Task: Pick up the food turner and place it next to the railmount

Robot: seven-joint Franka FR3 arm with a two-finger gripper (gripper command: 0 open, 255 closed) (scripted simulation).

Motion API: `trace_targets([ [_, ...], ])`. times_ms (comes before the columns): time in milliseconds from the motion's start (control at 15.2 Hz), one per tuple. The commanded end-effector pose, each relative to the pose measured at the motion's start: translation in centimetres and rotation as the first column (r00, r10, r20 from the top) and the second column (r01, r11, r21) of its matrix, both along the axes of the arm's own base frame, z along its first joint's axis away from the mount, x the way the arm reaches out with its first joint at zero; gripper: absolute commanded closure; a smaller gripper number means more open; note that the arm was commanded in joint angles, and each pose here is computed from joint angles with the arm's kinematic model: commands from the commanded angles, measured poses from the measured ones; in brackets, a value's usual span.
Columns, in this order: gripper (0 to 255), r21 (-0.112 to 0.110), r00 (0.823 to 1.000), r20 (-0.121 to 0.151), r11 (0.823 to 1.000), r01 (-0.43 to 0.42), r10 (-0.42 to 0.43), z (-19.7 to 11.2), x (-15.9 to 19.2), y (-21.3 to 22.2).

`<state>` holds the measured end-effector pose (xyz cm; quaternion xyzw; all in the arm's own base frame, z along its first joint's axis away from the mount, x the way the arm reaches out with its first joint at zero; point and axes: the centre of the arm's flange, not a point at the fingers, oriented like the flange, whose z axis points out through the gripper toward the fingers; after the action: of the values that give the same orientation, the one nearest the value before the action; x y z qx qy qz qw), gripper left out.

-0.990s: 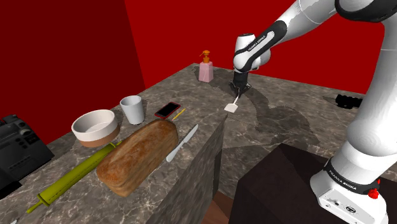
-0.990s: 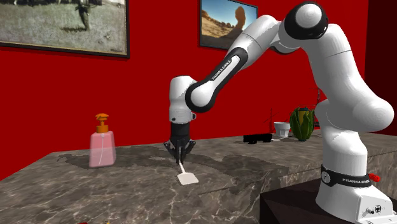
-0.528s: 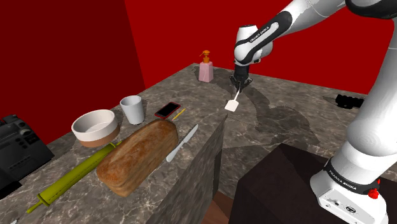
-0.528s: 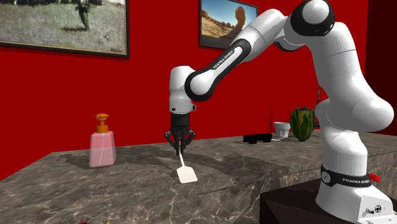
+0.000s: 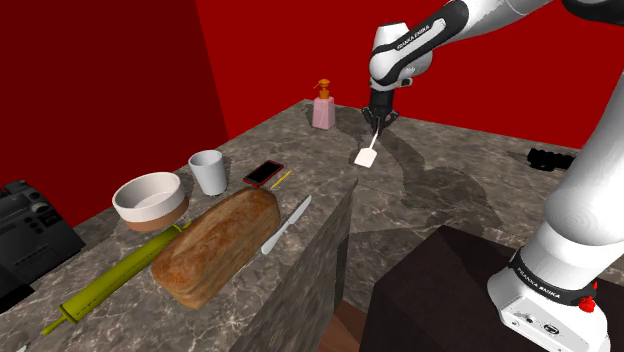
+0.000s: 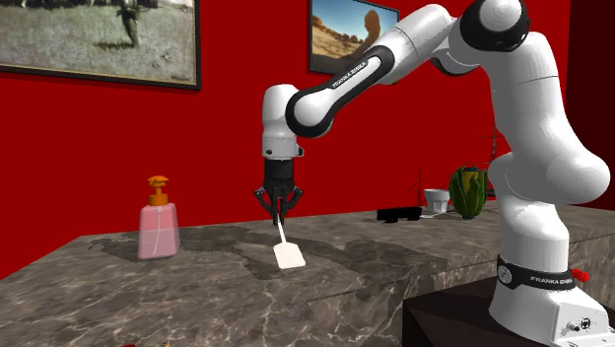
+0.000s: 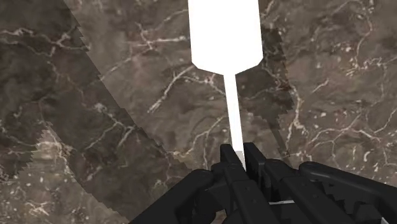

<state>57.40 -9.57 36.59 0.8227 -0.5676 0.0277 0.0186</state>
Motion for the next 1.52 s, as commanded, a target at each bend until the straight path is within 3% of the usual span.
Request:
trace_targets([
  [0, 255, 0.0, 1.0, 0.0, 1.0, 0.0, 0.0, 1.1, 0.0, 0.0],
  [264, 255, 0.0, 1.0, 0.0, 1.0, 0.0, 0.0, 3.1, 0.0, 0.0],
  [1452, 255, 0.0, 1.0, 0.0, 1.0, 0.0, 0.0, 3.1, -21.2, -10.6],
])
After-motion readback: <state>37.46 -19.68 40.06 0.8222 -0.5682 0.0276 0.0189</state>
